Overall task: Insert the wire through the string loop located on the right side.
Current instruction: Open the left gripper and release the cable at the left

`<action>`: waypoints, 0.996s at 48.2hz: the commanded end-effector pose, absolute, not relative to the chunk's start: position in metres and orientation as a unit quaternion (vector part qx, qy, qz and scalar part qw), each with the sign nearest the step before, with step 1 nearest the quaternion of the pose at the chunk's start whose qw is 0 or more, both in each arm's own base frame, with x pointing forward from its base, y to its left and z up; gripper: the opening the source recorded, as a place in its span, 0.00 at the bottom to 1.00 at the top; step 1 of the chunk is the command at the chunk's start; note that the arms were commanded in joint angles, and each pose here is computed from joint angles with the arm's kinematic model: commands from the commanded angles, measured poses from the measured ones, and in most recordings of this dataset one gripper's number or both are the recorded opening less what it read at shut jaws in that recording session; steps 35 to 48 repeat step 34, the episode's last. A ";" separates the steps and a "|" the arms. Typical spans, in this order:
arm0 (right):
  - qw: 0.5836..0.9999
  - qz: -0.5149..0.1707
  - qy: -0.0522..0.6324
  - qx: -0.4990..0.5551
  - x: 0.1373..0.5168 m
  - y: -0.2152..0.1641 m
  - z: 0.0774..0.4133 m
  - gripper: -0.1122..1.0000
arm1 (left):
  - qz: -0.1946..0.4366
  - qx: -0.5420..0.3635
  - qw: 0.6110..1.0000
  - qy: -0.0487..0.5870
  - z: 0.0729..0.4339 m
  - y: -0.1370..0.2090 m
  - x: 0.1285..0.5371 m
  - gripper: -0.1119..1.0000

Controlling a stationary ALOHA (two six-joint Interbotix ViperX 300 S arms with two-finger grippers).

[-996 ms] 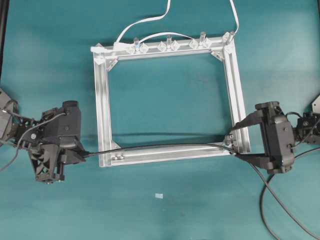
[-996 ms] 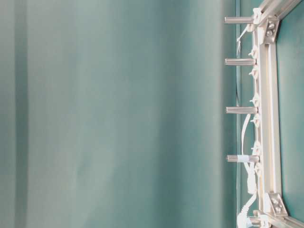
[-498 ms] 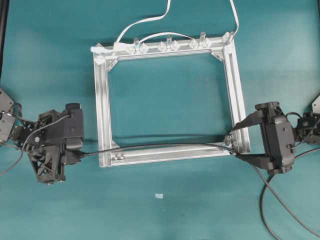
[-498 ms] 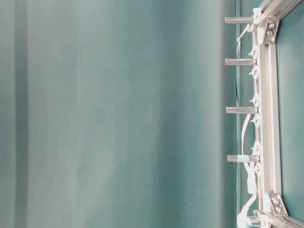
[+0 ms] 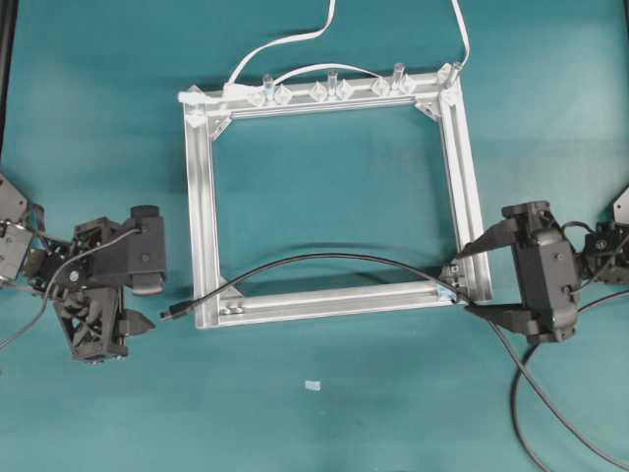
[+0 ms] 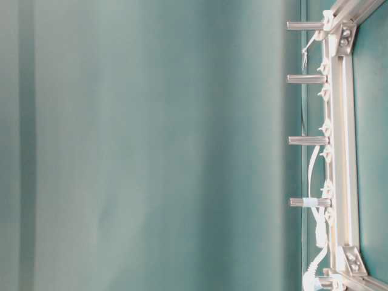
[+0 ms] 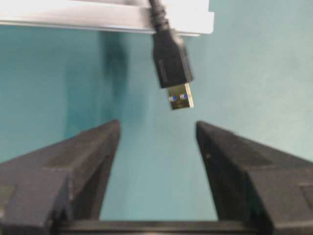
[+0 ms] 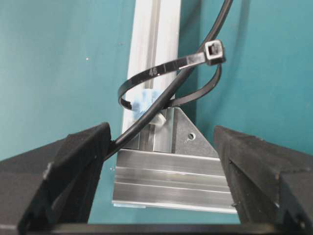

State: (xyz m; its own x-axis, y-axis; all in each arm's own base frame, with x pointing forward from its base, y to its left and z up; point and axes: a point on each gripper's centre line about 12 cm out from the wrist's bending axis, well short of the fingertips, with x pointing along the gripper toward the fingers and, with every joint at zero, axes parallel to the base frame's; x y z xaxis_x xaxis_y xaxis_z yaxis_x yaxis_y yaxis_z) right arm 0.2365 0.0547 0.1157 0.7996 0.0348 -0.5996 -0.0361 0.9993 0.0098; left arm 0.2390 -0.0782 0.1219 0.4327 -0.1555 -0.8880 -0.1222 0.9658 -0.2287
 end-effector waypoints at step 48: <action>0.984 0.013 0.170 0.052 0.209 0.034 0.183 0.93 | -0.017 -0.166 0.902 0.398 0.210 -0.049 0.215 0.61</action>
